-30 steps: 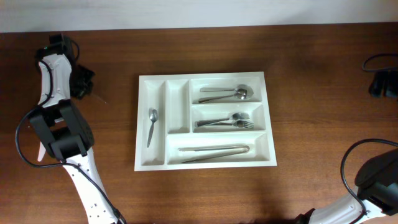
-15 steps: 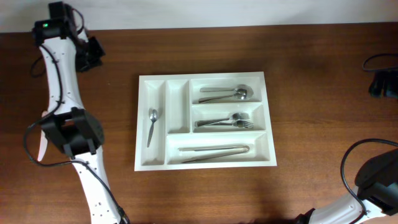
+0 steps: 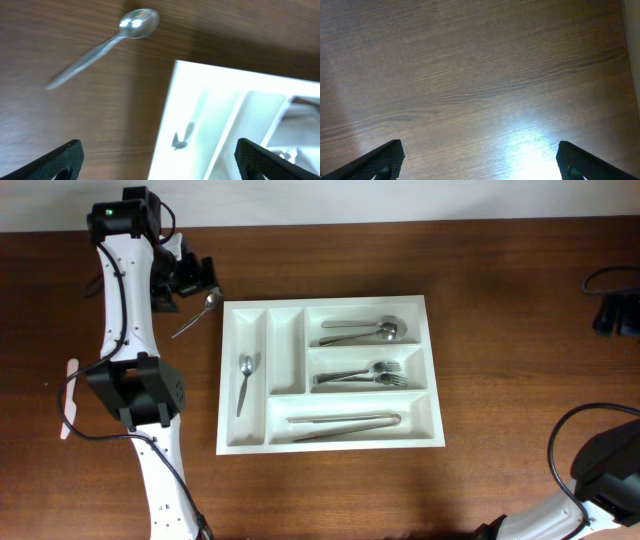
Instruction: Pack container
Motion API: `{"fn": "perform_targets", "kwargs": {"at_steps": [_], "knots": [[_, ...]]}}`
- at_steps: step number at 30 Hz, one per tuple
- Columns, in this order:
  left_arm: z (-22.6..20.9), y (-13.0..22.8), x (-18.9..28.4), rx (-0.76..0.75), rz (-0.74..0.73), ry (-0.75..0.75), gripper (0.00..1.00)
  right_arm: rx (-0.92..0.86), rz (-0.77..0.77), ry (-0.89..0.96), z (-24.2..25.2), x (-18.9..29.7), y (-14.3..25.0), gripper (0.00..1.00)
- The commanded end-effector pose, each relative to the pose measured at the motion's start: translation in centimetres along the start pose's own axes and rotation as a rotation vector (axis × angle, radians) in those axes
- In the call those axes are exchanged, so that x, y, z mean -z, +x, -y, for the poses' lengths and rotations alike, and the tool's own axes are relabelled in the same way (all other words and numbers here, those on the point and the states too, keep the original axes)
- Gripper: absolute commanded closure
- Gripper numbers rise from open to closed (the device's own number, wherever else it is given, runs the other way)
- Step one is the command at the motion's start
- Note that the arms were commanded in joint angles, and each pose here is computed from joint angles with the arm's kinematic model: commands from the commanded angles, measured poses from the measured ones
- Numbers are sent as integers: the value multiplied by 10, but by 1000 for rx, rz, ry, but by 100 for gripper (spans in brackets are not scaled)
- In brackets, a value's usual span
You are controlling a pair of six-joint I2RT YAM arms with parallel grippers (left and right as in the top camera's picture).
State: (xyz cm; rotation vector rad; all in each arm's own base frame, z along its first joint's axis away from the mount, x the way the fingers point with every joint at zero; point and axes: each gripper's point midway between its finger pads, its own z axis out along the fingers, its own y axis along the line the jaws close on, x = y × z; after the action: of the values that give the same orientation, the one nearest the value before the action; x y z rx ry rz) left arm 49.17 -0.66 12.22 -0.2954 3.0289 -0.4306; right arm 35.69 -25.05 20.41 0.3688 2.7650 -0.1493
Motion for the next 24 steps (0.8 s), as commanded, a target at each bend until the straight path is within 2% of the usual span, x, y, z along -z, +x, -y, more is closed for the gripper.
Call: {"fn": "perform_targets", "kwargs": {"at_steps": [1,5,13,24], "knots": [[25,2,5,-104,5,105,1,-14,1,5,3,1,1,1],[29,3,2,-123,5,74,1,-14,1,5,3,1,1,1],[-25,-15,7,-125,73,-247,0,-14,1,5,3,1,1,1],[-48,-24,13,-85,103,-272,1,-14,1,5,3,1,1,1]]}}
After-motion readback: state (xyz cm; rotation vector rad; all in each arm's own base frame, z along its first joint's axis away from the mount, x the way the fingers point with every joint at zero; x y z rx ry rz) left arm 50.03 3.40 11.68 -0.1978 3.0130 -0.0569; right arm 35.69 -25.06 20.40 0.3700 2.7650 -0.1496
